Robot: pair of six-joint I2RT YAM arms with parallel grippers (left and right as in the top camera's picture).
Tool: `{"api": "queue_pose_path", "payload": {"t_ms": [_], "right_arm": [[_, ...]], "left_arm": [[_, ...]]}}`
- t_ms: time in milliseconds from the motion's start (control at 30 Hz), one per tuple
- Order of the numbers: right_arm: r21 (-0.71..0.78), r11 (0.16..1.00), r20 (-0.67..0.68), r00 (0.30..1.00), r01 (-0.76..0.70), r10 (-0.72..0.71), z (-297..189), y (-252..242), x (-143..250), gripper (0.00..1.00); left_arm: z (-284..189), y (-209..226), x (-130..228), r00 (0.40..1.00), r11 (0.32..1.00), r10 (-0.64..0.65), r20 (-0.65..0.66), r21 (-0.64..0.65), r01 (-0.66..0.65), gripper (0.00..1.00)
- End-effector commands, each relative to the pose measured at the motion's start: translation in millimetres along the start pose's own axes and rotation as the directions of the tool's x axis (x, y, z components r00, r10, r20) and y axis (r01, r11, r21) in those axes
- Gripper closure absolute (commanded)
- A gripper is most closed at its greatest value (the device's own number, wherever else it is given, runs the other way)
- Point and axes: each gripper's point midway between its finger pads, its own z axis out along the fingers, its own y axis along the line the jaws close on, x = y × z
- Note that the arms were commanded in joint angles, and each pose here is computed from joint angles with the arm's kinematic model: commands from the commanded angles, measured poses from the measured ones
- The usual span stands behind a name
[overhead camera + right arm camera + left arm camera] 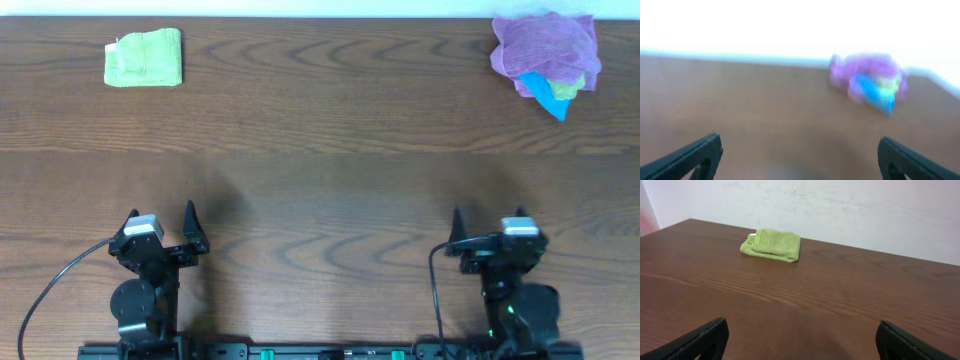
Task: Fold the cloth
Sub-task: 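Reach the right gripper forward to the pink cloth pile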
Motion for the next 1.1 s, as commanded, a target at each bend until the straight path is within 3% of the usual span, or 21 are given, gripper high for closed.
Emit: {"api": "queue_pose_path", "payload": {"t_ms": [0,333,633,867,1067], "right_arm": [[0.054,0.996,0.138,0.988,0.068,-0.075,0,-8,-32,0.01],[0.274,0.962,0.201,0.977,0.012,-0.07,42,-62,-63,0.01],[0.191,0.982,-0.004,1.0,0.0,0.001,149,-85,-54,0.01],[0.214,0.976,-0.142,0.987,-0.04,0.072,235,-122,-36,0.01],[0.236,0.969,-0.224,0.967,-0.067,0.121,282,-159,-25,0.01]], "left_arm": [[2,2,16,0.999,1.0,-0.004,-0.036,-0.009,0.004,0.05],[2,2,17,0.999,1.0,-0.004,-0.037,-0.009,0.004,0.05],[2,2,17,0.999,1.0,-0.004,-0.037,-0.009,0.004,0.05],[2,2,17,0.999,1.0,-0.004,-0.037,-0.009,0.004,0.05],[2,2,17,0.999,1.0,-0.004,-0.037,-0.009,0.004,0.05]]}}
